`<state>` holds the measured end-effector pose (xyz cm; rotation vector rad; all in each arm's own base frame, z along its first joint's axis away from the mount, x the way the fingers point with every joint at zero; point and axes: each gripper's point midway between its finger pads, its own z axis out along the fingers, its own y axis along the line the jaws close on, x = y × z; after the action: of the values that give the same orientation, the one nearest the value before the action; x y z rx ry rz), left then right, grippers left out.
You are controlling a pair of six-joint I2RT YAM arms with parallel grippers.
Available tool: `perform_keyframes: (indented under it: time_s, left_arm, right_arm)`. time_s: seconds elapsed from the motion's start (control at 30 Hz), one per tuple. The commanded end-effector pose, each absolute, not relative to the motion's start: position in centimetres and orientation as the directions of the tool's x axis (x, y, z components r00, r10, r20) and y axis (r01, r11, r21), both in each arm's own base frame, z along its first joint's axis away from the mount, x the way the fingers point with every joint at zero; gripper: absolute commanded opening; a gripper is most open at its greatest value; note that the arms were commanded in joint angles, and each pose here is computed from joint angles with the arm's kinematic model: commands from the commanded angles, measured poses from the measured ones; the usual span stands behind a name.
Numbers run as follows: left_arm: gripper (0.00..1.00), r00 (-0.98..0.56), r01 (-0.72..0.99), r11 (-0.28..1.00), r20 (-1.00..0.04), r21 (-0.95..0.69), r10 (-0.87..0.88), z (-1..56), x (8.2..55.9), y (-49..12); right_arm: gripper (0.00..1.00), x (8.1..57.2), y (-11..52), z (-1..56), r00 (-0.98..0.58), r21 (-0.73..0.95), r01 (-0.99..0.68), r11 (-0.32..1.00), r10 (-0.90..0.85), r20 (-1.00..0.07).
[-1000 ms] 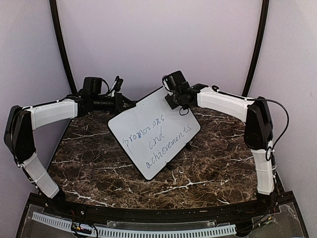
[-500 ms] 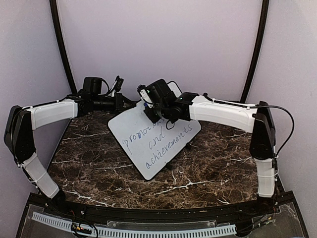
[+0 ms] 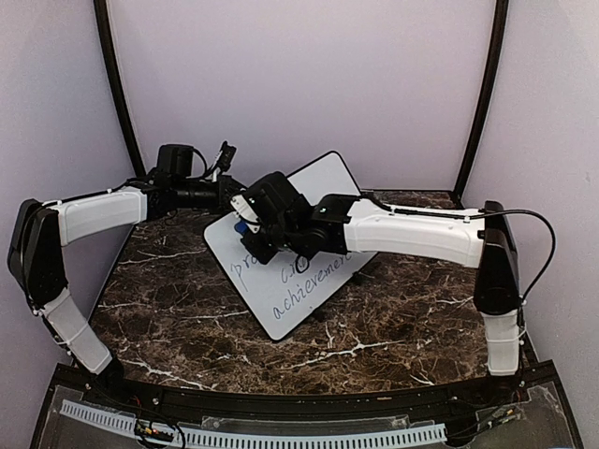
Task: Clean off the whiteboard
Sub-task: Erase the whiteboard at the center of the board.
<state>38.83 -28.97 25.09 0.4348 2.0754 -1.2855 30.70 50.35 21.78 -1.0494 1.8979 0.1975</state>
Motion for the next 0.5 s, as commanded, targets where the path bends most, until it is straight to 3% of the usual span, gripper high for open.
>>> perform_keyframes:
  time_s: [0.0, 0.2, 0.47]
  left_arm:
    - [0.0, -0.635, 0.735, 0.301, -0.772, -0.608, -0.009, 30.2, 35.5, -31.1]
    - [0.0, -0.634, 0.733, 0.31, -0.773, -0.605, -0.011, 30.2, 35.6, -31.0]
    - [0.0, -0.638, 0.724, 0.33, -0.77, -0.606, -0.012, 29.8, 35.9, -30.9]
  right_arm:
    - [0.28, 27.9, 52.9, 21.0, -0.208, -0.216, -0.789, 0.576, -0.579, -0.788]
    - [0.28, 26.0, 54.6, 21.5, -0.177, -0.215, -0.814, 0.54, -0.583, -0.793]
    - [0.29, 27.0, 53.2, 23.5, -0.157, -0.271, -0.775, 0.571, -0.589, -0.793]
